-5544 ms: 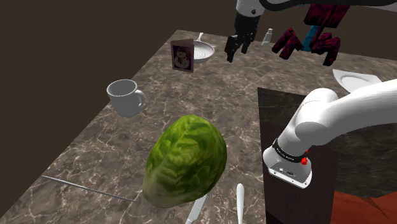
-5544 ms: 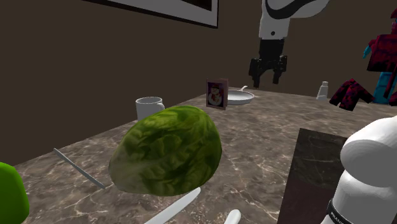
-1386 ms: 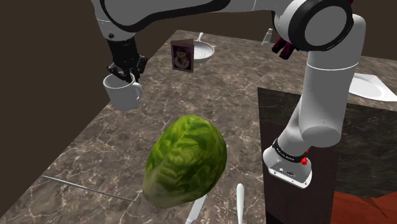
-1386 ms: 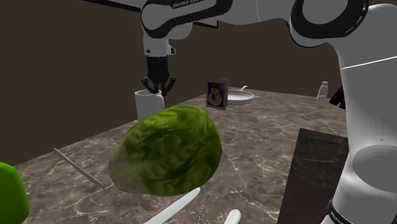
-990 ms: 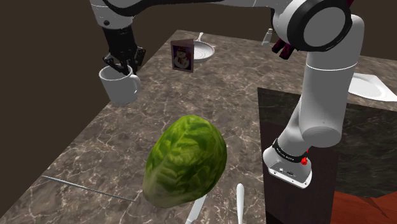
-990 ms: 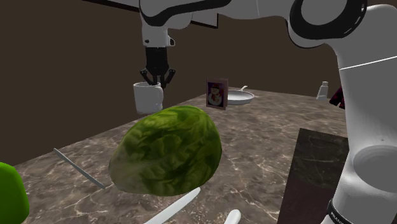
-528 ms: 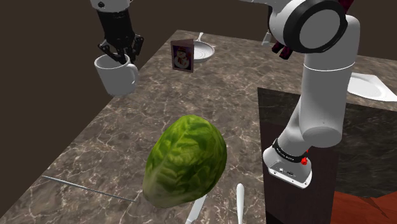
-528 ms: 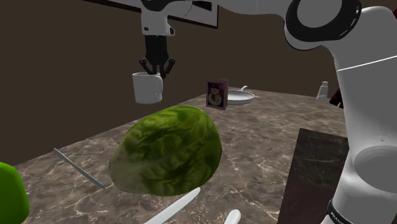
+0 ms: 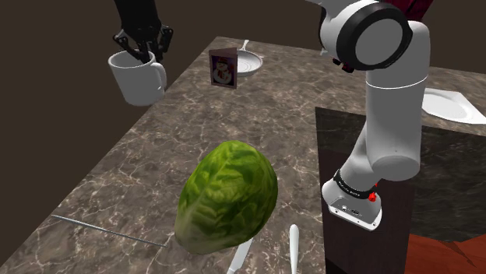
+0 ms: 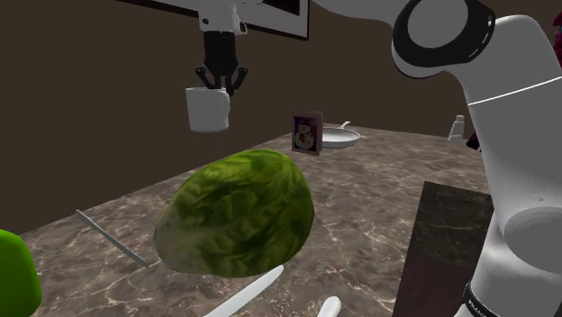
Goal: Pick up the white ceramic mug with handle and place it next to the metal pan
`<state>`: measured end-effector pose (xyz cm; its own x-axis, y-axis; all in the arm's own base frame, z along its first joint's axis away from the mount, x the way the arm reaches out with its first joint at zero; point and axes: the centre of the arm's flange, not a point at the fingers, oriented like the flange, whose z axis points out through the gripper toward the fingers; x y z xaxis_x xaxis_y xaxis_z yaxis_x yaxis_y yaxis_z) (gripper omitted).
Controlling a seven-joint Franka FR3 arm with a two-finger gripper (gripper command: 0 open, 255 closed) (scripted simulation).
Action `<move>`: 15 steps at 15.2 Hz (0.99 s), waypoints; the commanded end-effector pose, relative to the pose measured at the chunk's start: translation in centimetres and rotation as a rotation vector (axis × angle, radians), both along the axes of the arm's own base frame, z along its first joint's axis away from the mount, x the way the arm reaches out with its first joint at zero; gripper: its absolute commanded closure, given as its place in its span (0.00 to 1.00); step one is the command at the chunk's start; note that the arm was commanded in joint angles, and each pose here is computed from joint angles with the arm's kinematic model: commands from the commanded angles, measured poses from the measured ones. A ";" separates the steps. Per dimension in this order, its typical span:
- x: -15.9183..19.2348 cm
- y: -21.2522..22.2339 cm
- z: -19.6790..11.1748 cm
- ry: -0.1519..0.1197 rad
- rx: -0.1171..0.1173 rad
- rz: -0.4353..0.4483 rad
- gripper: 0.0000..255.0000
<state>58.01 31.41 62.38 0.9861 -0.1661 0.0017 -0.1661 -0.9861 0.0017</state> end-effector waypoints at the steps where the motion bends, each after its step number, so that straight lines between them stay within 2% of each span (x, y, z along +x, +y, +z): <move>1: 0.0 0.1 1.2 0.000 0.000 0.000 1.00; 5: 0.0 0.1 3.2 0.000 0.000 0.000 1.00; 15: -0.6 -13.1 2.1 0.000 0.000 0.000 1.00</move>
